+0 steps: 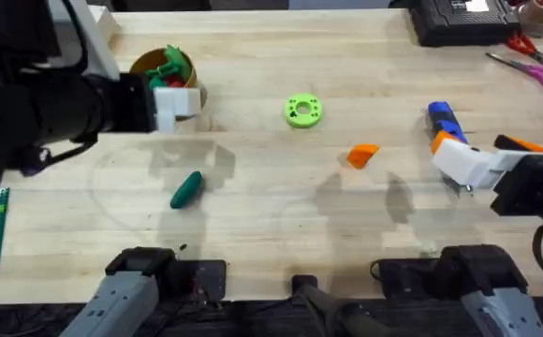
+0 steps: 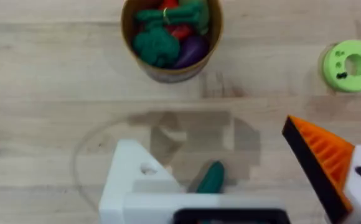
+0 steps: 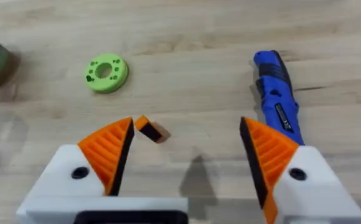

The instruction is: Pick up the gripper from the table and insert it into the empty holder that is missing its gripper. Then pick up a screw, insert it into the mounting hole, and use the screwdriver to tighten it. Finally, clean up the table by picking up the vegetable and placing it into the bucket.

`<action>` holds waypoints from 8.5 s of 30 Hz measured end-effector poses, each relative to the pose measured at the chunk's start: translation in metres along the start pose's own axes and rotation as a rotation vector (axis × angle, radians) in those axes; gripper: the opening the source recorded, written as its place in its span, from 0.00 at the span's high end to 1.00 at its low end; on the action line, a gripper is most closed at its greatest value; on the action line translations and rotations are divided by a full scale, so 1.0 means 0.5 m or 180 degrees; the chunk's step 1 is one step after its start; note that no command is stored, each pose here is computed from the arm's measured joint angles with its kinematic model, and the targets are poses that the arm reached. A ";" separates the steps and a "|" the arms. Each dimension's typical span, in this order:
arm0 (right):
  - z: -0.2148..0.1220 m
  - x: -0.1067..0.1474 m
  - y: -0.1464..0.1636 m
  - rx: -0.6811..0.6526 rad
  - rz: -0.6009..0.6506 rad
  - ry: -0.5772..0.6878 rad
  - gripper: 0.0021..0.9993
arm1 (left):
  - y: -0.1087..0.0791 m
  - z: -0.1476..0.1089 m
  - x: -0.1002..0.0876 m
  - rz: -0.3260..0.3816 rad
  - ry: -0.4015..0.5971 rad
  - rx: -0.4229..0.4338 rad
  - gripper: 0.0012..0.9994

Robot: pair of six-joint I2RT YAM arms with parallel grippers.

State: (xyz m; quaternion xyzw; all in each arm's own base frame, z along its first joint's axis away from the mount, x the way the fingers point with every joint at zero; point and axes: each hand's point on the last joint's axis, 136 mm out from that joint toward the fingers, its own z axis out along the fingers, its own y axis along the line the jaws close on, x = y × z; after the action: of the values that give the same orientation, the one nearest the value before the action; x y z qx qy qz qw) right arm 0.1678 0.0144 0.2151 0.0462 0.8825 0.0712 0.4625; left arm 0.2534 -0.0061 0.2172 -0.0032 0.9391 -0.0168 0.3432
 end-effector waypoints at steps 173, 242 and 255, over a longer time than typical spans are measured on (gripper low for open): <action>0.084 -0.154 0.247 -0.1753 -0.0939 0.0344 0.98 | -0.347 -0.041 0.233 0.1221 -0.2070 0.3230 0.01; 0.215 0.117 0.587 -0.3896 0.1519 0.3439 0.99 | -0.336 -0.026 0.221 0.0986 -0.1996 0.3102 0.01; 0.220 0.107 0.598 -0.3992 0.1435 0.3259 0.99 | -0.331 -0.021 0.215 0.0990 -0.2039 0.3020 0.01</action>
State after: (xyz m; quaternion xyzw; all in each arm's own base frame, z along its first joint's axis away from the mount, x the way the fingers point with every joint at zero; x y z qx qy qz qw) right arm 0.2326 0.3259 0.1603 -0.0822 0.7499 0.6514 -0.0805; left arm 0.1633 -0.1733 0.1614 0.2833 0.6681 -0.3825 0.5719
